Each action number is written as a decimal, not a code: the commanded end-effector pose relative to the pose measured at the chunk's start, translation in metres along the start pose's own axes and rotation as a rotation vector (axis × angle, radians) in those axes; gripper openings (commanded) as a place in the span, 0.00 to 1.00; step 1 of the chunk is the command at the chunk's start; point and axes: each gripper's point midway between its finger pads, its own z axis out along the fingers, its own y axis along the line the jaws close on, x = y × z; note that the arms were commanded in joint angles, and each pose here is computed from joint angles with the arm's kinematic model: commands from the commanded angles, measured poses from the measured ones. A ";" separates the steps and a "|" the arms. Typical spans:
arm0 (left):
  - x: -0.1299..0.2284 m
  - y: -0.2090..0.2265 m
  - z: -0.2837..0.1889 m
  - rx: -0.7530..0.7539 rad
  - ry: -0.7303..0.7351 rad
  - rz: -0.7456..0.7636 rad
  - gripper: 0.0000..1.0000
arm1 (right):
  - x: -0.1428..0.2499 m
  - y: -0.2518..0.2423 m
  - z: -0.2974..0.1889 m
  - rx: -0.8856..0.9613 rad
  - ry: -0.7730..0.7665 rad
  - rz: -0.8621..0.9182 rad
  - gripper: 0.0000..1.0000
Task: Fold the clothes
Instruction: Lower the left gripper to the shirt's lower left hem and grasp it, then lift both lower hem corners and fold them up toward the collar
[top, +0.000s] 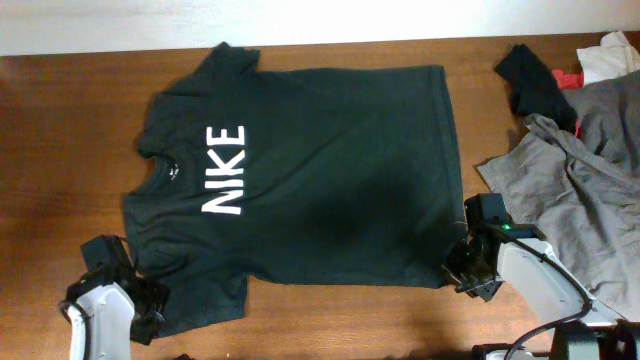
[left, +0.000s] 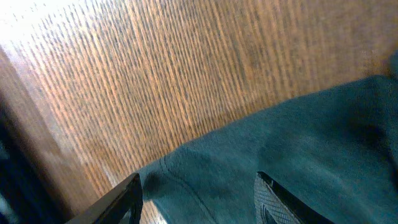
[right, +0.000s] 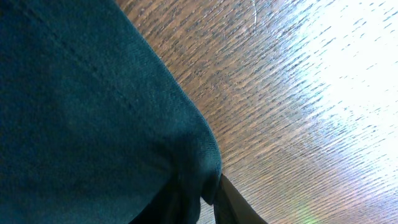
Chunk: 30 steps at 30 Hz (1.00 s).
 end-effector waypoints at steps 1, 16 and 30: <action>0.002 0.006 0.007 -0.023 -0.003 0.025 0.58 | 0.005 -0.004 0.004 0.018 0.012 0.000 0.22; 0.008 0.006 0.016 -0.008 0.005 0.064 0.59 | 0.005 -0.004 0.004 0.018 0.012 0.000 0.22; 0.011 0.004 0.017 0.010 0.018 0.072 0.33 | 0.005 -0.005 0.004 0.019 0.012 0.000 0.22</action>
